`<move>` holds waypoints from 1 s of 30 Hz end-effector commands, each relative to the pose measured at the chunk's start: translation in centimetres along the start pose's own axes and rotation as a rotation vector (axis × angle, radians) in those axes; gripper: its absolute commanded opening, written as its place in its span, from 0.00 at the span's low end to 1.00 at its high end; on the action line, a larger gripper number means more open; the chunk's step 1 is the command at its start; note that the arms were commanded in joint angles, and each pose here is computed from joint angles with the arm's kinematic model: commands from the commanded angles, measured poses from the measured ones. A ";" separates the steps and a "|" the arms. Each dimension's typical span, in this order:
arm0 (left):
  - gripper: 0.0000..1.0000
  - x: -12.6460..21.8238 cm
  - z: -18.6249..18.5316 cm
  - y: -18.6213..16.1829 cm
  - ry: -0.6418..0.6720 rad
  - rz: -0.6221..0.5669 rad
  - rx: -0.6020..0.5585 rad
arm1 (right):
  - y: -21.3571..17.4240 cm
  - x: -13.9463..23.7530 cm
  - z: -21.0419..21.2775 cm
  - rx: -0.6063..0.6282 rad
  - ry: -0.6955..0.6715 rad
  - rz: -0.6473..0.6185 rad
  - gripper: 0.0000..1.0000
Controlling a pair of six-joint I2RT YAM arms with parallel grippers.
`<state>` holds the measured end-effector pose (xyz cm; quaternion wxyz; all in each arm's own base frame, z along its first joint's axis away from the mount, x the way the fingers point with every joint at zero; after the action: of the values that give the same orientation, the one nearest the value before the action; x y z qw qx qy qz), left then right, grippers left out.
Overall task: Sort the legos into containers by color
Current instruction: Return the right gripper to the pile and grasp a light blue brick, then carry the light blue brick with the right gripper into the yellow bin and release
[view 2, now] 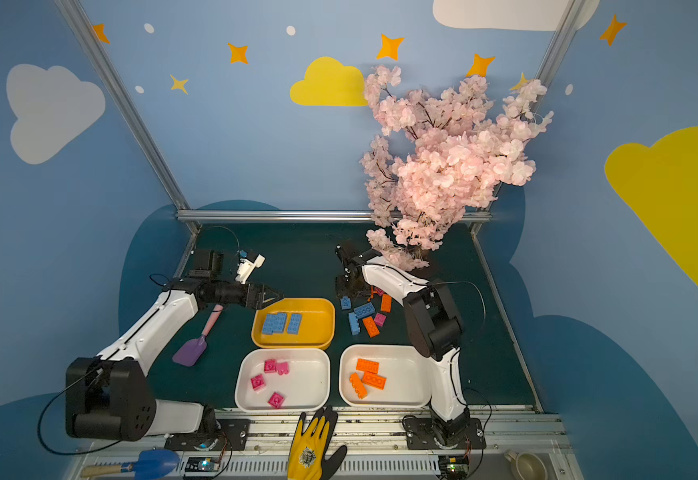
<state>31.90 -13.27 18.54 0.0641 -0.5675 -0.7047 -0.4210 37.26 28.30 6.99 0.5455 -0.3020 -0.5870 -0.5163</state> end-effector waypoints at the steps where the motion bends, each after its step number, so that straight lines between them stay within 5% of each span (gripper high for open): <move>1: 1.00 0.3 -0.4 -0.1 -0.018 -0.012 -0.008 | -0.6 -0.9 0.1 0.053 -0.062 0.039 0.62; 7: 1.00 0.3 -0.4 -0.6 -0.021 -0.006 -0.012 | -1.3 -2.7 -0.5 0.099 -0.147 0.087 0.53; 12: 1.00 0.2 -0.5 -0.9 -0.033 0.000 -0.005 | -0.7 -1.7 -0.4 0.117 -0.149 0.058 0.30; 18: 1.00 0.4 -0.7 -1.0 -0.030 -0.001 -0.014 | -0.3 2.4 -0.3 0.159 -0.143 0.001 0.20; 22: 1.00 0.4 -0.8 -1.0 -0.039 0.001 -0.008 | -1.0 6.8 0.7 0.291 -0.152 -0.093 0.20; 26: 1.00 0.4 -0.7 -0.9 -0.036 -0.003 -0.005 | -3.6 10.0 3.3 0.334 -0.037 -0.071 0.20; 30: 1.00 0.3 -0.5 -0.5 -0.029 -0.012 -0.003 | -5.9 11.6 7.5 0.199 0.200 0.021 0.20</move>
<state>30.88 -13.46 18.20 0.0603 -0.5742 -0.7048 -0.4122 29.89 30.03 18.44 0.5682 -0.1690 -0.6514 -0.4735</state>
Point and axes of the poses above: each gripper's point midway between its finger pads, its own x axis back along the fingers, its own z axis along the line the jaws close on, y = z × x, the point moved 1 cm from there along x, back along the fingers, and after that the axes turned 8 degrees about x, right-handed, at the moved point
